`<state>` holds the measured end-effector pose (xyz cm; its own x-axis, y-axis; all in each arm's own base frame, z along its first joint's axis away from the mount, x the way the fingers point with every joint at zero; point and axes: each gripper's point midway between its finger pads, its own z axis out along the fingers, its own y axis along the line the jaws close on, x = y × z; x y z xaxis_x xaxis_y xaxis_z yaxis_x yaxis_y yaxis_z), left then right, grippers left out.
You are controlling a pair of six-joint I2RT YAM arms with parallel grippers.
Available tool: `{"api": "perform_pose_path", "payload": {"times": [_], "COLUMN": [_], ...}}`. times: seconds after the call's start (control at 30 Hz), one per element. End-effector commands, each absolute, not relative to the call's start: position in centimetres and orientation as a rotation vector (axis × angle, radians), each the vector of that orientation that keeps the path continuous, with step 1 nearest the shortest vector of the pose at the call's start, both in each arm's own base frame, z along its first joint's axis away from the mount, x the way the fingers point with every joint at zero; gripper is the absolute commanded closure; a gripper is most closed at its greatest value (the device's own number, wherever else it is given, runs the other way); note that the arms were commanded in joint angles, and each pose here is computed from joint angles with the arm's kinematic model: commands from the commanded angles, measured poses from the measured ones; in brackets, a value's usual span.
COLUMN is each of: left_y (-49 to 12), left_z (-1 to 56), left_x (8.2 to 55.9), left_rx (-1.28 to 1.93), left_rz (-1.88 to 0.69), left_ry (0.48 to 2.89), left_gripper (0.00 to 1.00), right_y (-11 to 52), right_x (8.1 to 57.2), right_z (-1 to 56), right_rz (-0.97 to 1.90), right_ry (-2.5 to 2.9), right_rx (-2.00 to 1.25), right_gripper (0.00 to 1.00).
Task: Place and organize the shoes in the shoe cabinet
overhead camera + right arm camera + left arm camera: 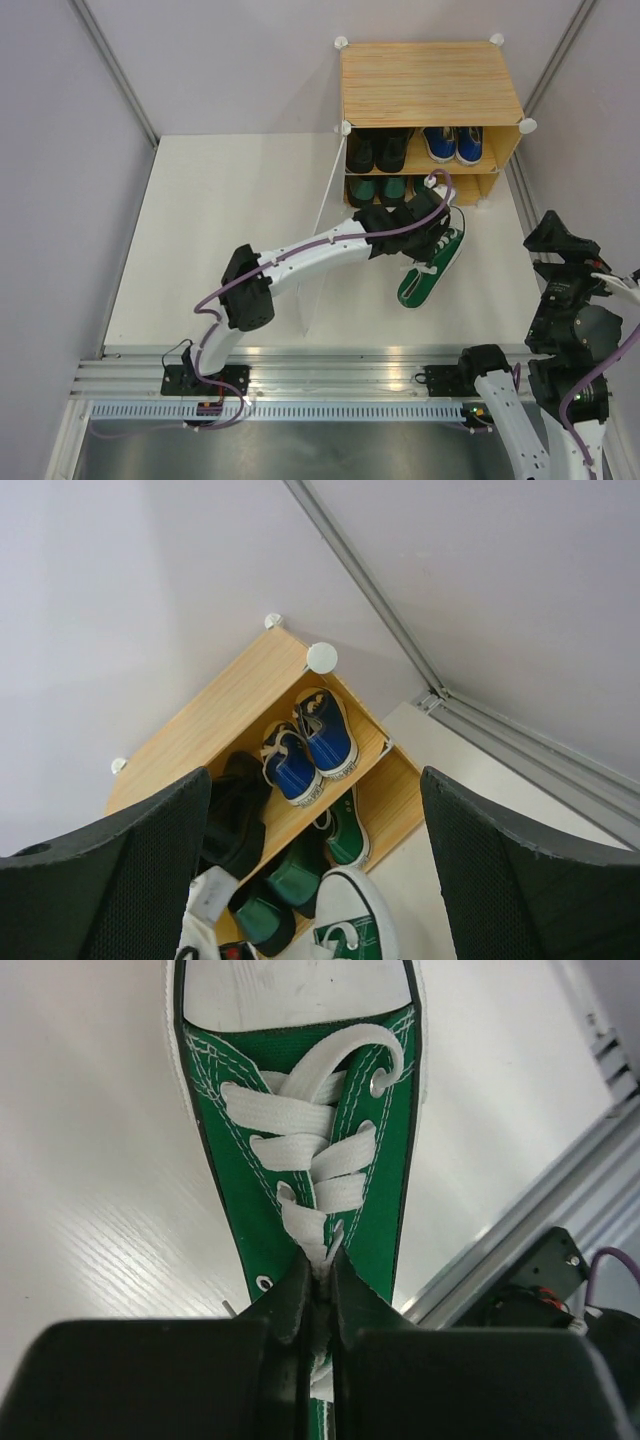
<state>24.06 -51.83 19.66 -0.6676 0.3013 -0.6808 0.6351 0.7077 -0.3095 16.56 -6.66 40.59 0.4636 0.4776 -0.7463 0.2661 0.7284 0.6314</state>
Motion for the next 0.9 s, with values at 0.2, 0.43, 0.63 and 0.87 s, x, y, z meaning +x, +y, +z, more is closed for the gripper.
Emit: {"api": "perform_pose_path", "payload": {"times": [0.2,0.43,0.63,0.87], "left_y": [-53.7,-52.1,-52.3,-50.5], "left_z": [17.2,13.5,16.0,29.1], "left_x": [26.6,28.8,28.4,27.5], "left_rx": [0.45,0.39,0.504,0.585], "left_rz": [-0.739,-0.642,-0.687,-0.823], "left_ry": [2.353,2.426,2.366,2.092], "left_gripper": [0.98,0.52,0.34,0.28], "right_y": [-4.5,-3.1,-3.0,-2.8], "right_x": [20.5,22.2,22.7,23.8], "right_z": [36.6,34.2,33.0,30.1], "right_rz": [0.159,0.19,0.196,0.186], "right_ry": [1.301,1.399,1.428,1.502], "right_rx": [0.73,0.706,0.734,0.8], "right_gripper": [0.12,0.12,0.11,0.09]}}
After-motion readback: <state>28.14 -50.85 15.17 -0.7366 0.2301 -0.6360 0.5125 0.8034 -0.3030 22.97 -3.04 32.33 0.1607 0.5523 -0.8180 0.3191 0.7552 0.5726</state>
